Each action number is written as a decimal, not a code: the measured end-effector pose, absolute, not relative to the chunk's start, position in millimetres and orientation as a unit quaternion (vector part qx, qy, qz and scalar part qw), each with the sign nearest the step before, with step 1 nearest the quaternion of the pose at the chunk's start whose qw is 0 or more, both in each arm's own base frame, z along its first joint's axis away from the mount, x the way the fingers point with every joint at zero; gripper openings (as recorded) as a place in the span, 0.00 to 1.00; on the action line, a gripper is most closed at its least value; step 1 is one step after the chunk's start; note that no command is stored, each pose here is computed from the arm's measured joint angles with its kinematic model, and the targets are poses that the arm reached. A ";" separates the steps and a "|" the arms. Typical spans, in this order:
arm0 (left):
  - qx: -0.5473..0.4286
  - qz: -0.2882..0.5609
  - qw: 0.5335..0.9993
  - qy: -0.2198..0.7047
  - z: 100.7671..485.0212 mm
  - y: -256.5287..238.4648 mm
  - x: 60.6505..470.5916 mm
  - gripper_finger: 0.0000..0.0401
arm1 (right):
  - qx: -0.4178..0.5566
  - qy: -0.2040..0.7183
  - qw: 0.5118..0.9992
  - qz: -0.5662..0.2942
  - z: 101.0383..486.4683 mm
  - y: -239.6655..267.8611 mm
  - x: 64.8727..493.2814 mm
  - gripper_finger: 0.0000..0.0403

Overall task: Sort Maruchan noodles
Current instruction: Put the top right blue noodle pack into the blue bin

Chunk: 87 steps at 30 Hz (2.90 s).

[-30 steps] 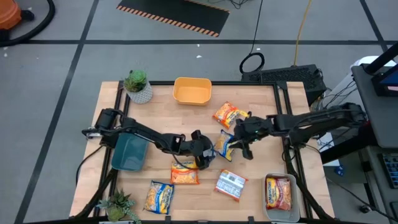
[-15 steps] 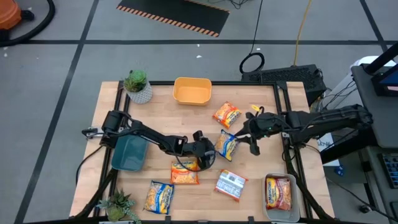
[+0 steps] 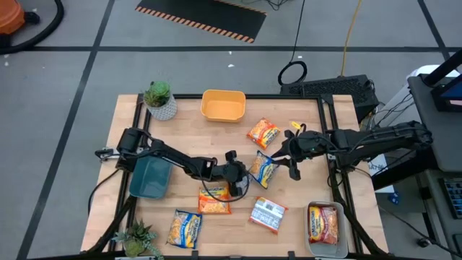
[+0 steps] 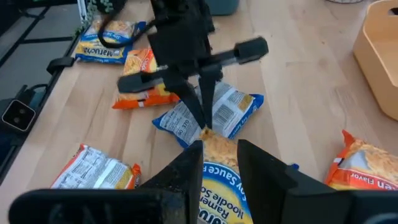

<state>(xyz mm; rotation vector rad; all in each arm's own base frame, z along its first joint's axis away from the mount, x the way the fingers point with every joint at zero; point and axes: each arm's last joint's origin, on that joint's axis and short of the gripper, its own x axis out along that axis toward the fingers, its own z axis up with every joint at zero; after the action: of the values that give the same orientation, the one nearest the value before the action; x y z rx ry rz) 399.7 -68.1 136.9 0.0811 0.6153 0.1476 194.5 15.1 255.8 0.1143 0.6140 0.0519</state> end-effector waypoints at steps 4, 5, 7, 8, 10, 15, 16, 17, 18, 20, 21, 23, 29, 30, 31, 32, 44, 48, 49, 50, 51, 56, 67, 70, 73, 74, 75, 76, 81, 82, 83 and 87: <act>0.054 0.077 0.951 0.295 152.3 -68.1 396.0 0.01 | 0.059 0.315 0.947 0.023 253.7 15.0 193.0 0.24; 0.056 0.083 0.951 0.292 156.6 -67.7 394.8 0.01 | 0.061 0.316 0.946 0.021 252.1 14.9 192.8 0.24; 0.069 0.095 0.949 0.293 166.5 -67.3 390.5 0.01 | 0.060 0.323 0.944 0.017 246.4 14.6 191.8 0.24; 0.075 0.102 0.948 0.293 171.2 -66.8 388.6 0.01 | 0.056 0.327 0.943 0.010 243.3 14.1 191.1 0.24; 0.083 0.112 0.945 0.295 179.3 -65.8 384.4 0.01 | 0.050 0.333 0.942 -0.006 237.2 13.1 190.0 0.24; 0.089 0.142 0.935 0.313 201.1 -61.1 368.8 0.01 | 0.032 0.332 0.942 -0.028 224.5 10.0 188.9 0.24; 0.093 0.150 0.932 0.317 206.4 -59.9 364.4 0.01 | 0.033 0.327 0.944 -0.027 224.7 9.9 189.5 0.24; 0.094 0.152 0.931 0.319 211.6 -59.9 360.5 0.01 | 0.034 0.320 0.946 -0.027 225.2 10.0 190.2 0.24; 0.093 0.159 0.931 0.314 217.0 -59.7 357.9 0.01 | 0.037 0.315 0.948 -0.028 225.5 10.0 190.7 0.24; 0.093 0.172 0.931 0.309 229.8 -60.9 348.9 0.01 | 0.047 0.307 0.950 -0.029 226.3 10.2 191.6 0.24; 0.092 0.179 0.931 0.305 235.7 -62.0 344.8 0.01 | 0.052 0.303 0.951 -0.028 227.1 10.8 192.0 0.24; 0.089 0.193 0.934 0.288 248.4 -64.5 337.5 0.01 | 0.059 0.301 0.951 -0.028 227.4 12.0 192.2 0.24; 0.064 0.235 0.931 0.273 283.0 -70.0 299.2 0.01 | 0.056 0.300 0.952 -0.018 227.6 15.8 192.0 0.24; 0.051 0.242 0.932 0.265 289.0 -70.2 293.0 0.01 | 0.053 0.299 0.953 -0.017 227.9 15.8 192.2 0.24; 0.038 0.248 0.932 0.260 294.6 -70.8 286.1 0.01 | 0.050 0.298 0.953 -0.016 227.9 15.8 192.3 0.24; 0.031 0.253 0.932 0.259 299.4 -71.5 277.6 0.01 | 0.046 0.296 0.954 -0.014 228.2 15.9 192.6 0.24; -0.062 0.320 0.909 0.258 318.9 -78.2 199.5 0.01 | 0.043 0.294 0.955 -0.011 228.6 16.0 192.8 0.24; -0.079 0.315 0.906 0.271 319.0 -83.5 179.8 0.01 | 0.044 0.294 0.955 -0.012 228.6 16.0 192.8 0.24; -0.085 0.312 0.906 0.273 319.4 -84.9 174.9 0.01 | 0.044 0.294 0.955 -0.012 228.6 16.0 192.8 0.24; -0.092 0.308 0.906 0.275 320.0 -86.2 170.2 0.01 | 0.044 0.294 0.955 -0.012 228.6 15.9 192.8 0.24; -0.098 0.304 0.906 0.277 320.6 -87.3 165.2 0.01 | 0.044 0.294 0.955 -0.012 228.6 16.0 192.8 0.24; -0.129 0.297 0.900 0.291 322.3 -88.8 141.0 0.01 | 0.042 0.294 0.955 -0.012 228.7 15.9 192.8 0.24; -0.175 0.292 0.857 0.387 315.6 -92.2 114.7 0.01 | 0.056 0.297 0.953 -0.016 228.0 15.9 192.4 0.24; -0.175 0.302 0.844 0.406 315.7 -88.8 106.3 0.01 | 0.057 0.297 0.953 -0.016 228.1 15.9 192.4 0.24; -0.194 0.301 0.838 0.412 317.8 -85.3 99.8 0.01 | 0.056 0.297 0.953 -0.016 228.1 15.9 192.5 0.24; -0.197 0.296 0.840 0.411 319.2 -83.7 97.8 0.01 | 0.055 0.297 0.953 -0.016 228.1 15.9 192.4 0.24; -0.202 0.292 0.840 0.409 320.8 -81.2 95.5 0.01 | 0.055 0.297 0.953 -0.016 228.1 15.9 192.4 0.24; -0.209 0.291 0.840 0.407 322.0 -79.3 93.4 0.01 | 0.055 0.297 0.953 -0.016 228.1 15.9 192.4 0.24; -0.228 0.281 0.836 0.413 324.4 -75.2 89.0 0.01 | 0.051 0.297 0.953 -0.015 228.0 15.9 192.5 0.24; -0.231 0.281 0.833 0.416 324.7 -74.1 88.5 0.01 | 0.051 0.297 0.953 -0.015 228.0 15.9 192.5 0.24; -0.234 0.281 0.829 0.422 324.5 -73.7 88.3 0.01 | 0.050 0.297 0.953 -0.014 228.0 15.9 192.5 0.24; -0.250 0.278 0.806 0.459 322.9 -74.1 89.1 0.01 | 0.044 0.298 0.954 -0.013 228.0 15.9 192.5 0.24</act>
<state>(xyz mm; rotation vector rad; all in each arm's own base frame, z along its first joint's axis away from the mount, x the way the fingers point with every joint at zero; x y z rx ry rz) 89.1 -74.1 322.9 -0.5350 0.9823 0.5950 192.5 15.9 228.0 0.0897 0.6044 -0.0254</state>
